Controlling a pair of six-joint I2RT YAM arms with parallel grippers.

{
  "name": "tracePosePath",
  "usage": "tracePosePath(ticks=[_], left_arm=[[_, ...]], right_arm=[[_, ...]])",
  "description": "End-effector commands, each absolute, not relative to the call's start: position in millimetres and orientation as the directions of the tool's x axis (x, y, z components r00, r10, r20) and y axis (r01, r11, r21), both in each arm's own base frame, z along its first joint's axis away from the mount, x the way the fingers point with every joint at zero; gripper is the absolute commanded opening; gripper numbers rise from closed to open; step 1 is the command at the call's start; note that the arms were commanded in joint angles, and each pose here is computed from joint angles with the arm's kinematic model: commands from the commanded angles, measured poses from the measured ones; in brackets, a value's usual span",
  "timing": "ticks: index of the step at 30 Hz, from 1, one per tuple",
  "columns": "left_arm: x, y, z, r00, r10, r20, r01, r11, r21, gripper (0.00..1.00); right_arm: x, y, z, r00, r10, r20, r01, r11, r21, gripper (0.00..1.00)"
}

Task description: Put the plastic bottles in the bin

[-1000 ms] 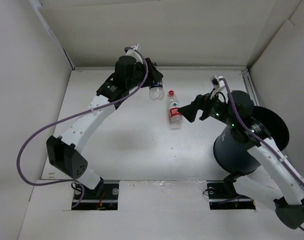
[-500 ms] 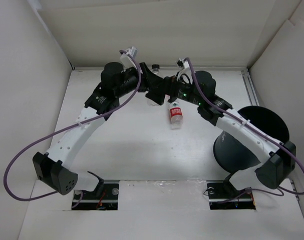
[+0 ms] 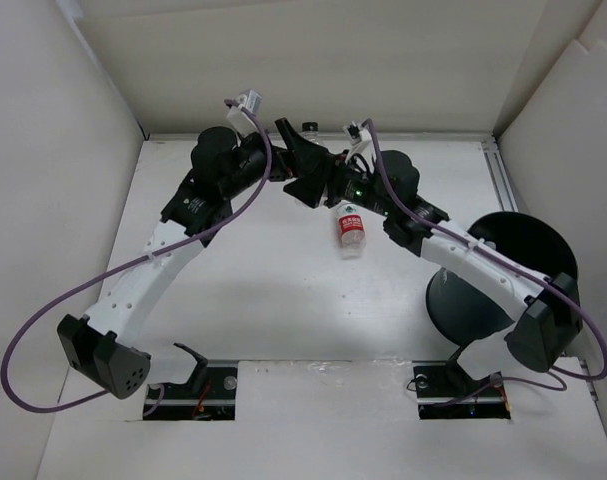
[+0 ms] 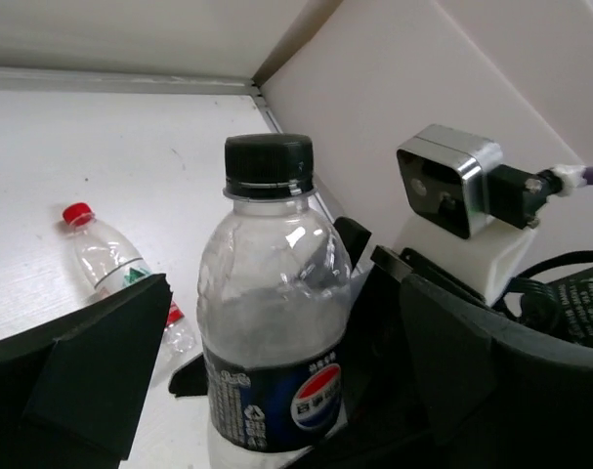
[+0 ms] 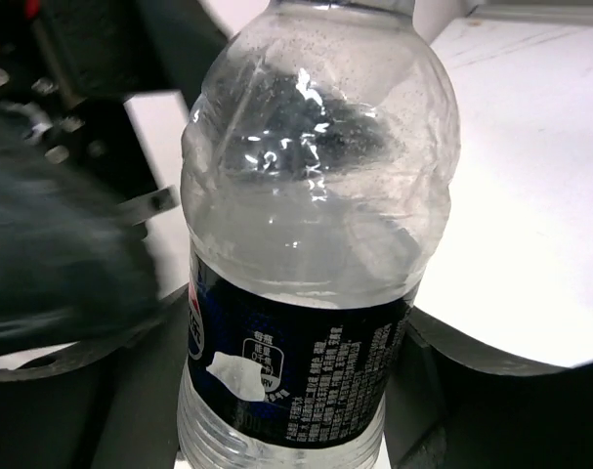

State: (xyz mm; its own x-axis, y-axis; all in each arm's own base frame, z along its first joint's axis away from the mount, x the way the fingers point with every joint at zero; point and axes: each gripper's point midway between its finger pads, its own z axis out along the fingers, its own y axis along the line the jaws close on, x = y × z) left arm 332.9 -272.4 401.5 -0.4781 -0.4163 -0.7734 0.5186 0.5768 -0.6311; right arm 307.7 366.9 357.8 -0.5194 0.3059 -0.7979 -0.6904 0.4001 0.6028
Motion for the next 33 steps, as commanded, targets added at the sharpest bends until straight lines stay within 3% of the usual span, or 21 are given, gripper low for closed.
tracePosePath(ticks=[1,5,10,15,21,27,29,31,32,33], left_arm=[[321,-265,429,-0.422,-0.47,-0.775,0.542,0.555,-0.631,1.0],[337,-240,439,-0.36,-0.548,-0.755,0.406,0.636,-0.656,1.0],[356,-222,412,-0.36,-0.549,-0.754,0.241,0.727,-0.644,1.0],[370,-235,374,-0.426,-0.483,-0.765,0.225,0.762,-0.607,1.0],[386,-257,320,-0.52,-0.407,-0.751,0.215,0.789,-0.576,1.0],[382,-321,292,-0.562,-0.264,-0.784,0.233,0.859,-0.456,1.0],[385,-332,288,-0.576,-0.262,-0.774,0.23,0.857,-0.461,1.0],[390,-341,281,-0.59,-0.265,-0.763,0.229,0.851,-0.473,1.0],[390,-342,281,-0.593,-0.278,-0.756,0.22,0.847,-0.484,1.0],[392,-344,274,-0.605,-0.282,-0.745,0.206,0.848,-0.488,1.0]], right_arm=[[317,349,389,-0.419,0.398,-0.816,-0.707,0.421,0.568,0.03],[325,312,380,-0.411,0.401,-0.819,-0.632,0.522,0.572,0.0],[322,238,378,-0.332,0.45,-0.829,-0.479,0.677,0.559,0.0],[314,117,349,-0.223,0.459,-0.86,-0.059,0.874,0.482,0.0],[252,4,345,-0.031,0.506,-0.862,0.328,0.82,0.469,0.0],[184,-48,341,0.137,0.538,-0.832,0.452,0.714,0.535,0.02],[174,-56,337,0.14,0.534,-0.834,0.484,0.698,0.528,0.31],[168,-60,340,0.153,0.531,-0.834,0.49,0.692,0.53,0.81],[164,-63,339,0.149,0.523,-0.839,0.504,0.69,0.52,0.99],[163,-65,339,0.146,0.514,-0.845,0.519,0.687,0.508,0.99]])
